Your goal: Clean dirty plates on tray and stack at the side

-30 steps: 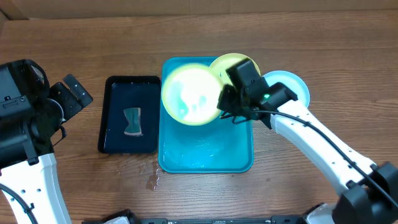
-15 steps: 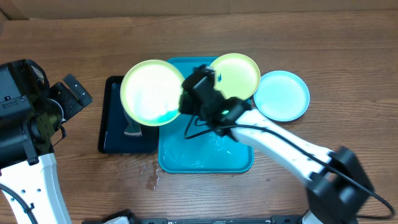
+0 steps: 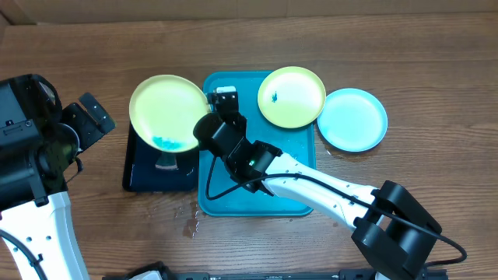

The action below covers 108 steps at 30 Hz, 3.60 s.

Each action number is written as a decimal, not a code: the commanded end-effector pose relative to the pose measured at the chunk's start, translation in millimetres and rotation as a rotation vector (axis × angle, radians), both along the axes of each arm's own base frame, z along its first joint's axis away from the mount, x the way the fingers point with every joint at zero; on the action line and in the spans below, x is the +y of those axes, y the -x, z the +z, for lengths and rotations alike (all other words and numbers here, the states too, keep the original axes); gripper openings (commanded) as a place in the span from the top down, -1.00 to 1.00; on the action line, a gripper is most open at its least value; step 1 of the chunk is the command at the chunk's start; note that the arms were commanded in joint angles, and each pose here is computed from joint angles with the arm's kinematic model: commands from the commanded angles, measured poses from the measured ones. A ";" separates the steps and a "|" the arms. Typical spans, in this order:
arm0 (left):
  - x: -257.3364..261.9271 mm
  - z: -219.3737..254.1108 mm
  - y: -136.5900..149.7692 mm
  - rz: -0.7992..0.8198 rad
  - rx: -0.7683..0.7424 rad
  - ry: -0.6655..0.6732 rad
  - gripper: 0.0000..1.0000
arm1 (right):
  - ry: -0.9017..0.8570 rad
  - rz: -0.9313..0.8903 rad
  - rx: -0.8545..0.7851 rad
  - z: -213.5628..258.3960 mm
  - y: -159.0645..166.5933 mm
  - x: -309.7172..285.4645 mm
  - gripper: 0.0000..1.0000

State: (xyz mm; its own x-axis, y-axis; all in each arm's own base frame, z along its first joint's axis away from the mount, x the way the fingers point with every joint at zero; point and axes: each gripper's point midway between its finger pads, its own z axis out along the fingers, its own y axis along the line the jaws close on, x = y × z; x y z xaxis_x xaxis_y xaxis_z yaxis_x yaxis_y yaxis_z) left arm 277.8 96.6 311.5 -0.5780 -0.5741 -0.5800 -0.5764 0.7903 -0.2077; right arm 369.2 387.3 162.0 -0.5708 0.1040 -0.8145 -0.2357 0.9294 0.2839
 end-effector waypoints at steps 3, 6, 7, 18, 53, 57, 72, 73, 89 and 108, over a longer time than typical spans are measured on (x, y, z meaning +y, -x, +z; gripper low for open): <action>3.8 1.7 0.0 0.031 -0.006 0.002 -1.00 | 0.166 -0.031 -0.258 47.0 -23.7 -12.7 0.92; 3.8 1.7 0.0 0.031 -0.006 0.002 -0.99 | 0.206 -0.036 -0.412 81.0 -33.1 -11.1 0.92; 3.8 1.7 0.0 0.031 -0.006 0.002 -1.00 | 0.207 -0.032 -0.442 88.3 -34.2 -9.5 0.92; 3.8 1.7 0.0 0.031 -0.006 0.002 -1.00 | 0.286 -0.006 -0.780 166.3 -34.8 -2.4 0.92; 3.8 1.7 0.0 0.031 -0.006 0.002 -1.00 | 0.249 0.014 -0.981 214.4 -3.4 15.3 0.92; 3.8 1.7 0.0 0.031 -0.006 0.002 -1.00 | 0.242 0.019 -0.984 215.4 -0.2 17.8 0.92; 3.8 1.7 0.0 0.031 -0.006 0.002 -1.00 | 0.101 -0.059 -0.881 206.4 -7.0 7.8 0.92; 3.8 1.7 0.0 0.031 -0.006 0.002 -0.99 | 0.077 -0.072 -0.843 199.7 -9.9 6.4 0.92; 3.8 1.7 0.0 0.031 -0.006 0.002 -1.00 | 0.000 -0.100 -0.155 48.0 -19.6 -19.3 0.92; 3.8 1.7 0.0 0.031 -0.006 0.002 -1.00 | -0.195 -0.473 0.397 34.6 -57.8 -304.8 0.92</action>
State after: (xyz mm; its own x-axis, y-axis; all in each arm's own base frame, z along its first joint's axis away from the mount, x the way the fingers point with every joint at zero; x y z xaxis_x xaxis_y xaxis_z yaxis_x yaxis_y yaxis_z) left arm 277.9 96.7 311.6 -0.5757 -0.5767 -0.5796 -0.5786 0.7883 -0.2096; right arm 429.6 93.1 196.7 -0.6545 0.4723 -0.5904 0.3285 0.8810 0.3406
